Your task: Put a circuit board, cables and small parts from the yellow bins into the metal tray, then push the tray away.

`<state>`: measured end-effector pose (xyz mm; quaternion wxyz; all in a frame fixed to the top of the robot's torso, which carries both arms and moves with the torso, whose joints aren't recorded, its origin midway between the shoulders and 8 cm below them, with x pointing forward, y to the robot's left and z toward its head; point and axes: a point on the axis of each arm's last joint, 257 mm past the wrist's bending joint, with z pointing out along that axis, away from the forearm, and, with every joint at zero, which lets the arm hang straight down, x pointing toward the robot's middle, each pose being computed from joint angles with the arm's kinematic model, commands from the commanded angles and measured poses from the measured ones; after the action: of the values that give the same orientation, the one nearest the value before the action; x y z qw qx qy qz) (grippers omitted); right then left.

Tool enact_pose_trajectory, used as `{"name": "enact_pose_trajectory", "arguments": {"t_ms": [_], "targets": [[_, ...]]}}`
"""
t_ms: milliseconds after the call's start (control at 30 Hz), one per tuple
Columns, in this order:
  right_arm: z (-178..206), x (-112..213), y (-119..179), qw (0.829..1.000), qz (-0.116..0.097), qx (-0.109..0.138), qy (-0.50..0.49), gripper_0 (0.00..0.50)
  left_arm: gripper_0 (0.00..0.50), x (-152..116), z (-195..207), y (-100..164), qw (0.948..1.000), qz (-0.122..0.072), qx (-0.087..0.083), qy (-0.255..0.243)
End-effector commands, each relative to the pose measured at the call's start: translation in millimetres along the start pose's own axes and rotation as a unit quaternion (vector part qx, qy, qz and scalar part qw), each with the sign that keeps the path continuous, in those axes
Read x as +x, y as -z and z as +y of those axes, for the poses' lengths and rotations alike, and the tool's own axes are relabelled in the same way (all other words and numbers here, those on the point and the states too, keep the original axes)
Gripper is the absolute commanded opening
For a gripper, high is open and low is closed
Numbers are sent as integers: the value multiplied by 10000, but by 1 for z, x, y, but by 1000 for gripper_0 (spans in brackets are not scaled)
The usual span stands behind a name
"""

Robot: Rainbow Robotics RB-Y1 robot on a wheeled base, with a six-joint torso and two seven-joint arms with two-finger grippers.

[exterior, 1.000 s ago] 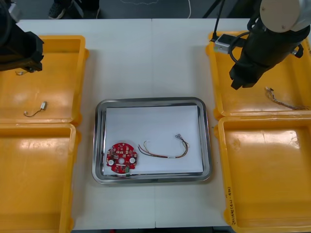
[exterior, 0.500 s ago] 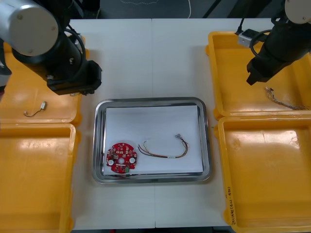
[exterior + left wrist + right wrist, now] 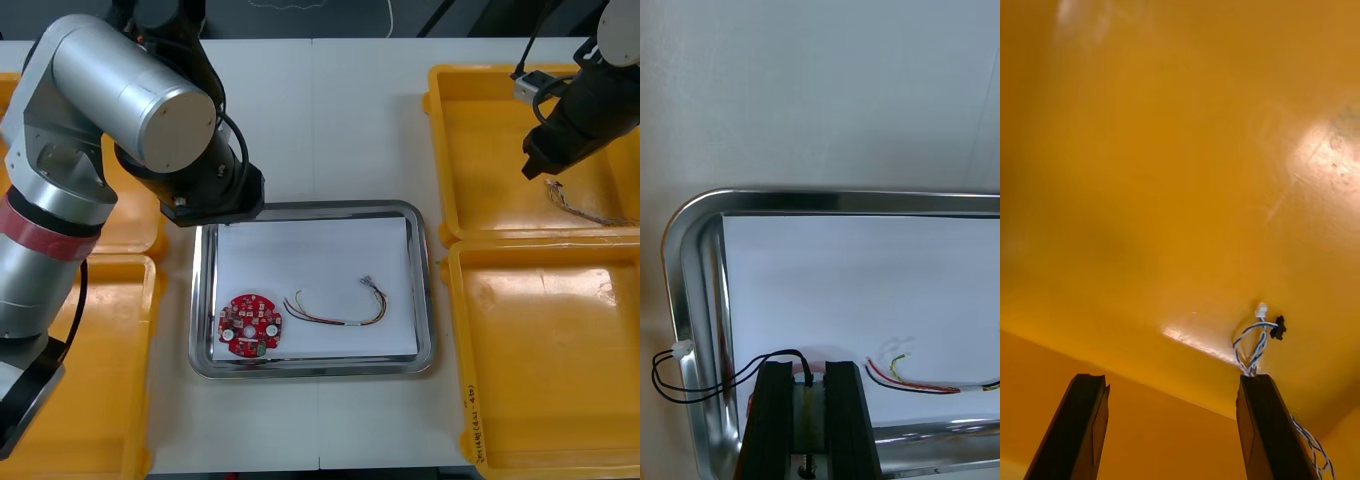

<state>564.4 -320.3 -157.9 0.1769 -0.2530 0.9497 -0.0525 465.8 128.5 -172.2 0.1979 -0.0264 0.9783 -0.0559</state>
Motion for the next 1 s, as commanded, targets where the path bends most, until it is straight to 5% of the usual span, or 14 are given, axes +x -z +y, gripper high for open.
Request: {"name": "enact_pose_trajectory", "arguments": {"t_ms": [33, 600, 1000], "targets": [[-42, -8, 24, 9991, -229, 341, -66, 500, 0, 23, 1, -18, 9999, 78, -127, -11], [-78, 17, -11, 9982, -173, 436, -369, 500, 0, 31, -13, -47, 9999, 35, 54, -149], [-88, 23, -34, 9972, -366, 540, -378, 500, 0, 29, -11, -69, 9997, -46, -134, -192]]}}
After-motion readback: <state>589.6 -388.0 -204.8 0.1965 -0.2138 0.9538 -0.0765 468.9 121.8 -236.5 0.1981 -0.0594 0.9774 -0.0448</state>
